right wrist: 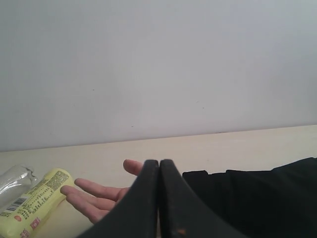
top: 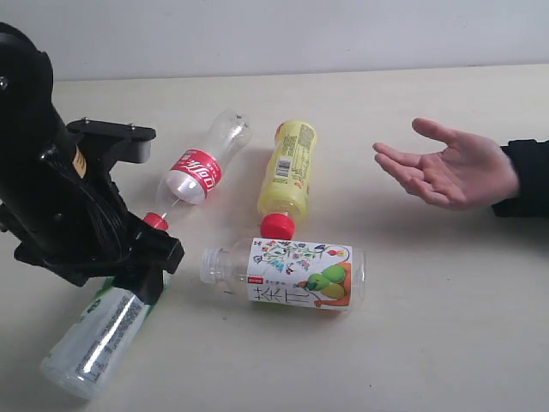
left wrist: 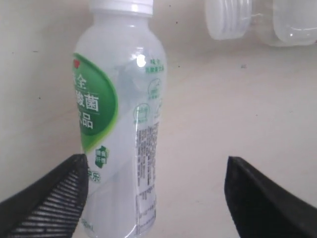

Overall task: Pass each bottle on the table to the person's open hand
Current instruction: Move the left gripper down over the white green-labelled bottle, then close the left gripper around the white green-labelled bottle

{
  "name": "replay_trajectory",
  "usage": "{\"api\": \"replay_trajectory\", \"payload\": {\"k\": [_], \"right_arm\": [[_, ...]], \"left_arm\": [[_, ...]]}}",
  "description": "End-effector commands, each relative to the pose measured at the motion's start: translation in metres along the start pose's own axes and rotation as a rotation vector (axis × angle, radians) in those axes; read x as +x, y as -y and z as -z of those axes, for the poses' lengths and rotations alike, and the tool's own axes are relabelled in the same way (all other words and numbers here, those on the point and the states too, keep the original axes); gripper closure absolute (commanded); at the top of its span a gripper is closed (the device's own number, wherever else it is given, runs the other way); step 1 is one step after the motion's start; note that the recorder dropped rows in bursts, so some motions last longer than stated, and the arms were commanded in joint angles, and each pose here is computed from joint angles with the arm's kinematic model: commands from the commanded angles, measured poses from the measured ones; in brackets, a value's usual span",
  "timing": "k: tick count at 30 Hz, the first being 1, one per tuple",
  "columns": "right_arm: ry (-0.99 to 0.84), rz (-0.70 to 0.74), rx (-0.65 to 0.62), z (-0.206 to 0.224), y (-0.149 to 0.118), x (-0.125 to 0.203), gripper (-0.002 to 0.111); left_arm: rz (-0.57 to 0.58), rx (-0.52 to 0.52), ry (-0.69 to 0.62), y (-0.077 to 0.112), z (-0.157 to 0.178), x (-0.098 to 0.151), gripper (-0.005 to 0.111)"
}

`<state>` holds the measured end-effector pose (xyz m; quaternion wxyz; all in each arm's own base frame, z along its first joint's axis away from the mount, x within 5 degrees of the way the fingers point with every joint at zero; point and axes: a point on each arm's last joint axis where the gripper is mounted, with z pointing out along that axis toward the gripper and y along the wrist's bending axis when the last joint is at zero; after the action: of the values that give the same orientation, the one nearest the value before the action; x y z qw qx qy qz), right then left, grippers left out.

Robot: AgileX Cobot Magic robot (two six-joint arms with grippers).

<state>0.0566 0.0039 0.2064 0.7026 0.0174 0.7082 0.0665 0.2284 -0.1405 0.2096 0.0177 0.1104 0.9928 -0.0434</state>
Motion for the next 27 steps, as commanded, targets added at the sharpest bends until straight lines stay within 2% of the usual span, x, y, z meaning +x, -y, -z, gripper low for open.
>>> {"api": "replay_trajectory", "payload": {"k": [1, 11, 17, 27], "right_arm": [[0.005, 0.000, 0.005, 0.000, 0.000, 0.001, 0.108], [0.005, 0.000, 0.005, 0.000, 0.000, 0.001, 0.108], [0.005, 0.000, 0.005, 0.000, 0.000, 0.001, 0.108], [0.005, 0.000, 0.005, 0.000, 0.000, 0.001, 0.108]], "left_arm": [[-0.001, -0.002, 0.062, -0.002, -0.002, 0.005, 0.034], [0.016, -0.031, -0.076, -0.005, -0.004, 0.017, 0.034], [0.013, -0.037, -0.077, -0.005, -0.005, 0.017, 0.034], [0.008, -0.010, 0.013, -0.003, -0.005, 0.009, 0.034]]}}
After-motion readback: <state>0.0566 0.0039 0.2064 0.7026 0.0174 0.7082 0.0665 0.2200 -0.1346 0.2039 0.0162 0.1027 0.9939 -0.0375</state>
